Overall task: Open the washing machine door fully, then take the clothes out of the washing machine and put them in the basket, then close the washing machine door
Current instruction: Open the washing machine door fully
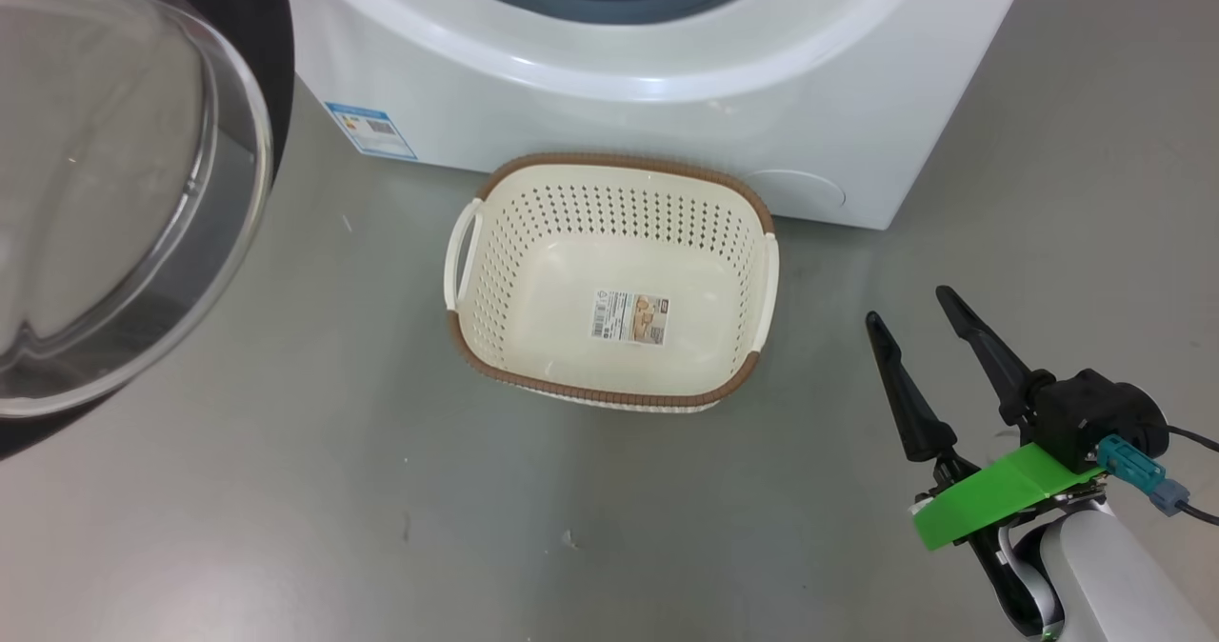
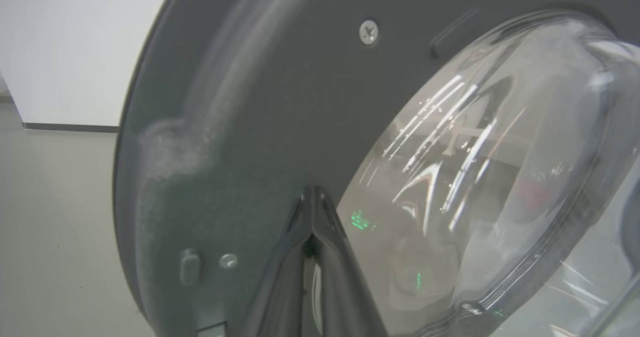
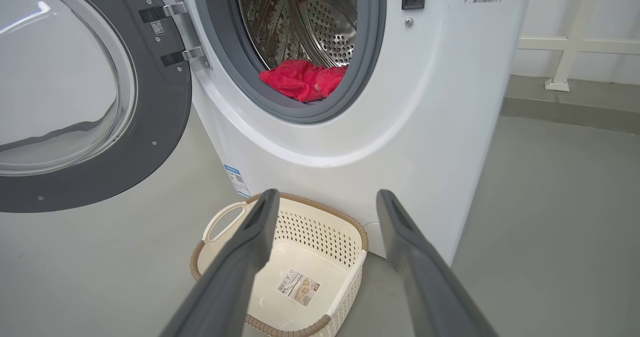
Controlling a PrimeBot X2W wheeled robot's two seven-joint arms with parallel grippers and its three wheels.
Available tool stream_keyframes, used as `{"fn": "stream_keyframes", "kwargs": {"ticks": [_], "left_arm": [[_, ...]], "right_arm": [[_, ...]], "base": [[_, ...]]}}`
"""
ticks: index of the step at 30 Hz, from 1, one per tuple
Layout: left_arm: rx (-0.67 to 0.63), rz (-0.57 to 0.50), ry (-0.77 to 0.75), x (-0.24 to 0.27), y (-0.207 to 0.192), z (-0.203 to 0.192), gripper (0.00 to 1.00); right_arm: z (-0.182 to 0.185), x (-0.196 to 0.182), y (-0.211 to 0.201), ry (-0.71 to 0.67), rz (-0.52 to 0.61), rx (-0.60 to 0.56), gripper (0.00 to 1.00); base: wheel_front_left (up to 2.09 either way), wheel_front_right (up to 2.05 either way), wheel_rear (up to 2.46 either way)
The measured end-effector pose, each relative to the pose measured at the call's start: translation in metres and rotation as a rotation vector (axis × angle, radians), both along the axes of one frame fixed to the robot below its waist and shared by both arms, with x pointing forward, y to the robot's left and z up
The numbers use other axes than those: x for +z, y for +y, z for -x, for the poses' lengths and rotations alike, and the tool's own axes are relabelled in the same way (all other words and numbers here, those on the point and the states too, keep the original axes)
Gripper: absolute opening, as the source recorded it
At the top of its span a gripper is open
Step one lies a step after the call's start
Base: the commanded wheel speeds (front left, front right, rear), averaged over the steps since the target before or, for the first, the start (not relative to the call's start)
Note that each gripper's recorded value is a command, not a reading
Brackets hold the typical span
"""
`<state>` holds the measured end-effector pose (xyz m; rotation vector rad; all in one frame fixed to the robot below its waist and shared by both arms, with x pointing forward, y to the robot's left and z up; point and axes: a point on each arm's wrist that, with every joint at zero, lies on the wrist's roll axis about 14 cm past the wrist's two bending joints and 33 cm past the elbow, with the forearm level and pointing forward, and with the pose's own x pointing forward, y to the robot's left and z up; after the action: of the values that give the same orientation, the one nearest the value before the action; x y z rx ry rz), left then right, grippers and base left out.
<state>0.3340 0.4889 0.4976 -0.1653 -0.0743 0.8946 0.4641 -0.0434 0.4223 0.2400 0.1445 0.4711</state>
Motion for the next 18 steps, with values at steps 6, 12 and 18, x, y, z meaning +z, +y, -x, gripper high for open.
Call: {"fn": "stream_keyframes", "kwargs": {"ticks": [6, 12, 18], "left_arm": [[-0.061, 0.002, 0.000, -0.001, -0.015, 0.002, 0.00], [-0.110, -0.004, -0.005, -0.002, -0.034, 0.014, 0.20], [-0.145, -0.005, -0.024, -0.001, -0.051, 0.022, 1.00]], "right_arm": [[0.002, 0.013, 0.002, -0.029, -0.002, 0.003, 1.00], [0.008, 0.029, 0.006, -0.059, -0.007, 0.009, 1.00], [0.014, 0.038, 0.005, -0.073, -0.010, 0.008, 1.00]], "base": [[0.00, 0.00, 0.00], [0.00, 0.00, 0.00], [0.00, 0.00, 0.00]]}}
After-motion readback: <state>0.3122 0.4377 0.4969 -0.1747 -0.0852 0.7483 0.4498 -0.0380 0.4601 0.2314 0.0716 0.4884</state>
